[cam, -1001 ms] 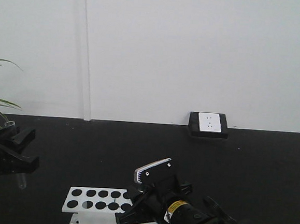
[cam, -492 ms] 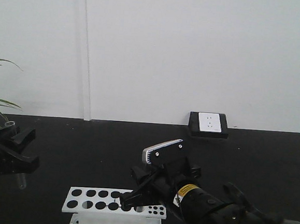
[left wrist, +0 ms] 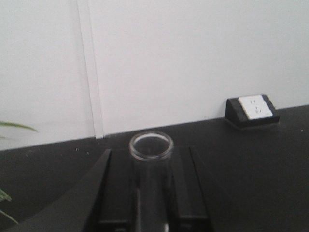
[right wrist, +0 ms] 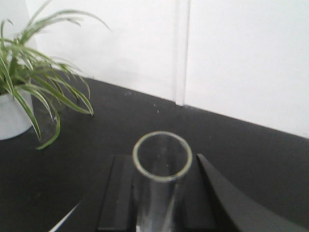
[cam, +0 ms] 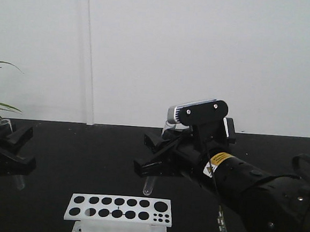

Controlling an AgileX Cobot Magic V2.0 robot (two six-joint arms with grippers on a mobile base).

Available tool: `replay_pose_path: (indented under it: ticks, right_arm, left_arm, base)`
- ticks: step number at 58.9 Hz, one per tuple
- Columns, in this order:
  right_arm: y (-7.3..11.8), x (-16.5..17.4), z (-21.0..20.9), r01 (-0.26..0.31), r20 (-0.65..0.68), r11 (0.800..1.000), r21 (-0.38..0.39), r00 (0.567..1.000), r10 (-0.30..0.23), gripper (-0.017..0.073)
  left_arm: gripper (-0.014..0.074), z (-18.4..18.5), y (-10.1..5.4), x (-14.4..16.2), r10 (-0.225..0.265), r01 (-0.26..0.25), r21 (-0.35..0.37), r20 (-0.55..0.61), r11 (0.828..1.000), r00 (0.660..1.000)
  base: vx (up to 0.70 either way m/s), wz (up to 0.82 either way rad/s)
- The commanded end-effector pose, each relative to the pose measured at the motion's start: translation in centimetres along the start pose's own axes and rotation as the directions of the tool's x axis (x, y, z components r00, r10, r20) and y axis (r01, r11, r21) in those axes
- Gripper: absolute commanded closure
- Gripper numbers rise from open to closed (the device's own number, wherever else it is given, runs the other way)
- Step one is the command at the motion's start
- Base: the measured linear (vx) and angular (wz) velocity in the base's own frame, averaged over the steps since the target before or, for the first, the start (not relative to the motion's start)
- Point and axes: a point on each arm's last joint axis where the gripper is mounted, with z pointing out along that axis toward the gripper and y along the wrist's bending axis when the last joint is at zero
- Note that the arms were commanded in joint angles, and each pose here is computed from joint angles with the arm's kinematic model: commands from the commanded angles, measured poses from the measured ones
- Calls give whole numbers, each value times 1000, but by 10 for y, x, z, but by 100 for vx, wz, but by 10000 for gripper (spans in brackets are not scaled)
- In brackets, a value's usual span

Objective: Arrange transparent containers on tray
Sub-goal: 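Lift the second test tube out of the rack with the right gripper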

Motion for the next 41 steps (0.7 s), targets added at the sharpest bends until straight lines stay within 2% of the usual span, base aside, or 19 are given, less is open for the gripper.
replay_pose_path:
  ticks: [1,5,12,41]
  right_arm:
    - [-2,-42,-19,-16,147,1000,5,989,15,572]
    - [-1,-51,-26,-34,126,999,0,991,34,572]
    - [0,-67,-32,7,89,1000,-6,996,-7,572]
    - [0,-69,-33,9,81,1000,-8,997,-8,572]
  left_arm:
    - [600,-14,-4,-33,-5,1,23,167,1000,986]
    - [600,-21,-6,-39,20,-26,28,175,999,984]
    - [600,-30,-8,-43,69,-74,29,151,997,986]
    - [600,-33,-7,-43,70,-73,21,129,997,989]
  base:
    - [0,0]
    - [0,0]
    - [0,0]
    - [0,0]
